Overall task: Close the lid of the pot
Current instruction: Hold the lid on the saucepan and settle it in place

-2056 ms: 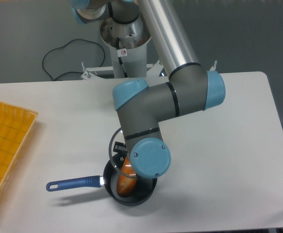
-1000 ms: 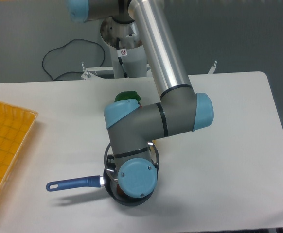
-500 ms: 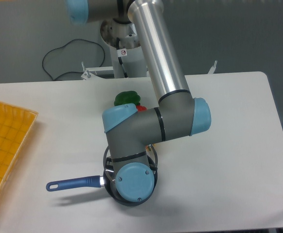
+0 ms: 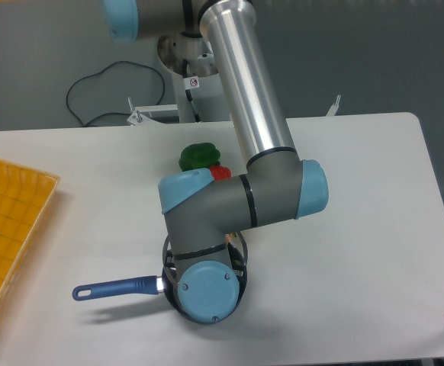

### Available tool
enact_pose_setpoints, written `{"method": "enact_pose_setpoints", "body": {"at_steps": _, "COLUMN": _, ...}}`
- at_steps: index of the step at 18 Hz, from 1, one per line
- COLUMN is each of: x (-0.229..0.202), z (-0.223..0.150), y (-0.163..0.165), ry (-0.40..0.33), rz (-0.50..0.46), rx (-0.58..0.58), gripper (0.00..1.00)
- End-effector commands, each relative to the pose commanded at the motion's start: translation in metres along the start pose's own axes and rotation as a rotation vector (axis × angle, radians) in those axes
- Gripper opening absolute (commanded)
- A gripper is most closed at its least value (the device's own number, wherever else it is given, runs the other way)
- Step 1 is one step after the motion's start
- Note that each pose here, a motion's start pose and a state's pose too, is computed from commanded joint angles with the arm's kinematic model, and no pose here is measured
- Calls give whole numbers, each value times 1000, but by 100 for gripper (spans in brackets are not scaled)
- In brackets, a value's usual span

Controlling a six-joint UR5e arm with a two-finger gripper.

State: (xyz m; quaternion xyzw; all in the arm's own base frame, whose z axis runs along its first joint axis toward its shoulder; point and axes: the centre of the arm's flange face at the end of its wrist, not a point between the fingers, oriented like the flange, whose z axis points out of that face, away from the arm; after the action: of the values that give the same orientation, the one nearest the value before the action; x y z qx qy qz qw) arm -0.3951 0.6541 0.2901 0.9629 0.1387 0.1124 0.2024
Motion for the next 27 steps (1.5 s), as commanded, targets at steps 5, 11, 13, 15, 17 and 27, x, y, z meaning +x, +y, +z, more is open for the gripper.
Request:
{"method": "enact_pose_setpoints", "body": {"at_steps": 5, "x": 0, "z": -4, "y": 1, "ry": -1, "rz": 0, "rx": 3, "gripper": 53}}
{"method": "enact_pose_setpoints", "body": {"at_steps": 11, "x": 0, "z": -10, "y": 1, "ry": -5, "rz": 0, "rx": 6, "gripper": 53}}
{"method": "enact_pose_setpoints", "body": {"at_steps": 13, "x": 0, "z": -11, "y": 1, "ry": -6, "rz": -2, "rx": 9, "gripper": 53}}
{"method": "enact_pose_setpoints", "body": {"at_steps": 15, "x": -1, "z": -10, "y": -2, "ry": -6, "rz": -2, "rx": 9, "gripper": 53}}
{"method": "enact_pose_setpoints", "body": {"at_steps": 17, "x": -2, "z": -9, "y": -3, "ry": -6, "rz": 0, "rx": 11, "gripper": 53}}
{"method": "enact_pose_setpoints", "body": {"at_steps": 27, "x": -4, "z": -6, "y": -8, "ry": -7, "rz": 0, "rx": 9, "gripper": 55}}
